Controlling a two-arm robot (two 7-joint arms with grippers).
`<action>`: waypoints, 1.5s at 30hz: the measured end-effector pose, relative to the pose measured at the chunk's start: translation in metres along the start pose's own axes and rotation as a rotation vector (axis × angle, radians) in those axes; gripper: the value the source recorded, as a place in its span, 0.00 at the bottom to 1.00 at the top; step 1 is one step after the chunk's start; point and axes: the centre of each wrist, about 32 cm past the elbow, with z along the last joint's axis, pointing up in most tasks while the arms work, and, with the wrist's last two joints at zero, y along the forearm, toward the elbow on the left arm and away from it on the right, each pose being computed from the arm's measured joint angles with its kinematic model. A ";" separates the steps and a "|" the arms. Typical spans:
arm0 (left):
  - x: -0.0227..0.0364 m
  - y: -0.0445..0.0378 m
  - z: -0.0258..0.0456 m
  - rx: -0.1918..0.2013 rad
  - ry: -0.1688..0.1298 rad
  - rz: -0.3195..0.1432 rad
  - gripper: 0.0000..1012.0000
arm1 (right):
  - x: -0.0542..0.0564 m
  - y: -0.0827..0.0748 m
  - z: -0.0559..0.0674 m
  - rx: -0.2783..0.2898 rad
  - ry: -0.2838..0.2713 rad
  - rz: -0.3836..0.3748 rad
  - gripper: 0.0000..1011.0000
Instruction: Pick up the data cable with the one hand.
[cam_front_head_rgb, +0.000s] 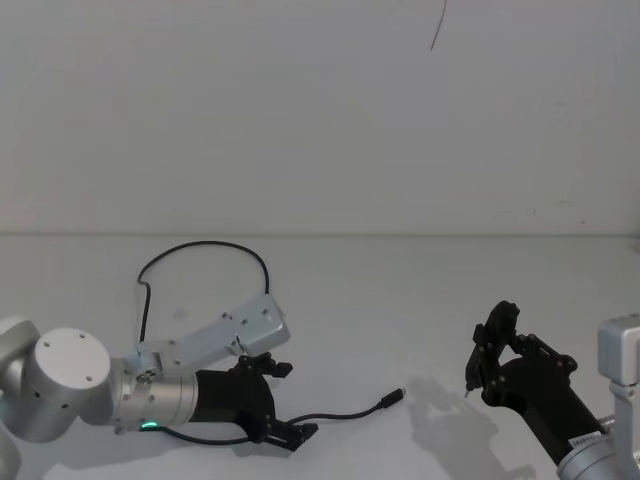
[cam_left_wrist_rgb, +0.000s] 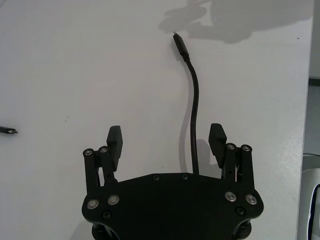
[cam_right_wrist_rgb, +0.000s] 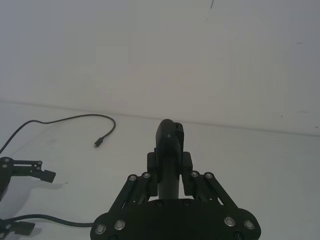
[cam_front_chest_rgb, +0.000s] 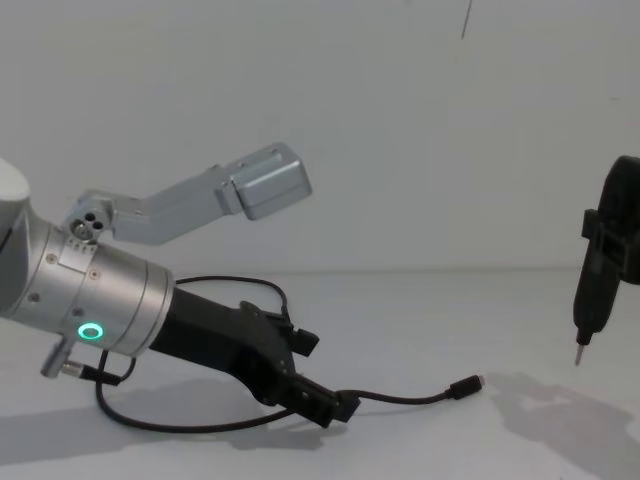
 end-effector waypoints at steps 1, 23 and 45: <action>-0.0001 -0.0002 0.0001 0.001 0.000 -0.001 0.99 | 0.000 0.000 0.000 0.000 0.000 0.000 0.26; -0.0013 -0.0030 0.0012 0.006 -0.001 -0.008 0.39 | 0.000 0.000 0.000 0.000 0.000 0.000 0.26; -0.0030 -0.0029 0.0017 -0.002 -0.009 -0.007 0.03 | 0.001 0.000 0.001 0.009 -0.005 0.001 0.26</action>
